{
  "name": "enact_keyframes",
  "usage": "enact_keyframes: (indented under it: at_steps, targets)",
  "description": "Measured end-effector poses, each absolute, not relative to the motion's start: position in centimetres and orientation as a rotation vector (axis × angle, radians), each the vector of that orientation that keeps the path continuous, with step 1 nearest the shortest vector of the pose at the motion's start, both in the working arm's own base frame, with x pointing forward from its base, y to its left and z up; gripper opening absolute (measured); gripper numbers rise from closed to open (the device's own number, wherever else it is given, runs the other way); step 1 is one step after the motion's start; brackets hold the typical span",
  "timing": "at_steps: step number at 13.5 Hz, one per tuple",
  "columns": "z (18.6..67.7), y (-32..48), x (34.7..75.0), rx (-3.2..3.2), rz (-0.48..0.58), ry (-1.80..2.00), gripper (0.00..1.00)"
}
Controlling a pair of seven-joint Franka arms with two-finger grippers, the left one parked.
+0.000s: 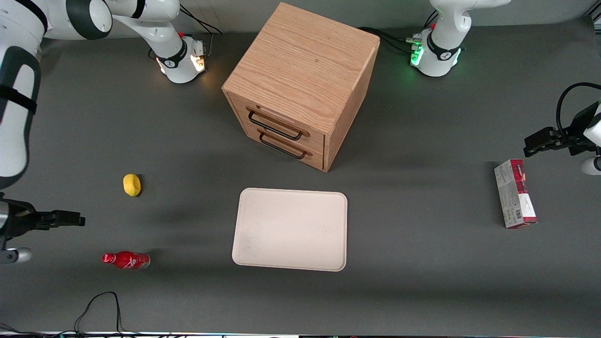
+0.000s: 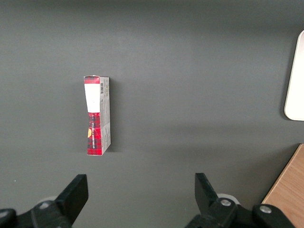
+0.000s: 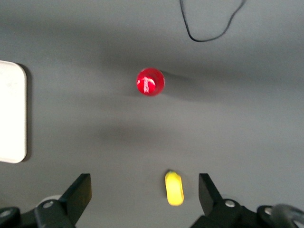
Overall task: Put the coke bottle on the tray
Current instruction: 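Move the open right gripper down over the red Coca-Cola bottle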
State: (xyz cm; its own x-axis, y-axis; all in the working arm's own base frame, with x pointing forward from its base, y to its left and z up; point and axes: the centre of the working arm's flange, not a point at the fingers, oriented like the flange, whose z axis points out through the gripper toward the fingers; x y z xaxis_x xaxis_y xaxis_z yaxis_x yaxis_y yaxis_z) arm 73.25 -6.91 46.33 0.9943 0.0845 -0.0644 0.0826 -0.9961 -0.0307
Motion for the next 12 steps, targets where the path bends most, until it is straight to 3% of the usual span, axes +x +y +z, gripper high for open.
enact_keyframes:
  at_steps: [8,12]
  targets:
    - [34.3,-6.5,76.9,-3.13,-0.033,-0.144,1.0]
    - [32.0,-5.6,77.7,-3.133,-0.085,-0.164,1.0]
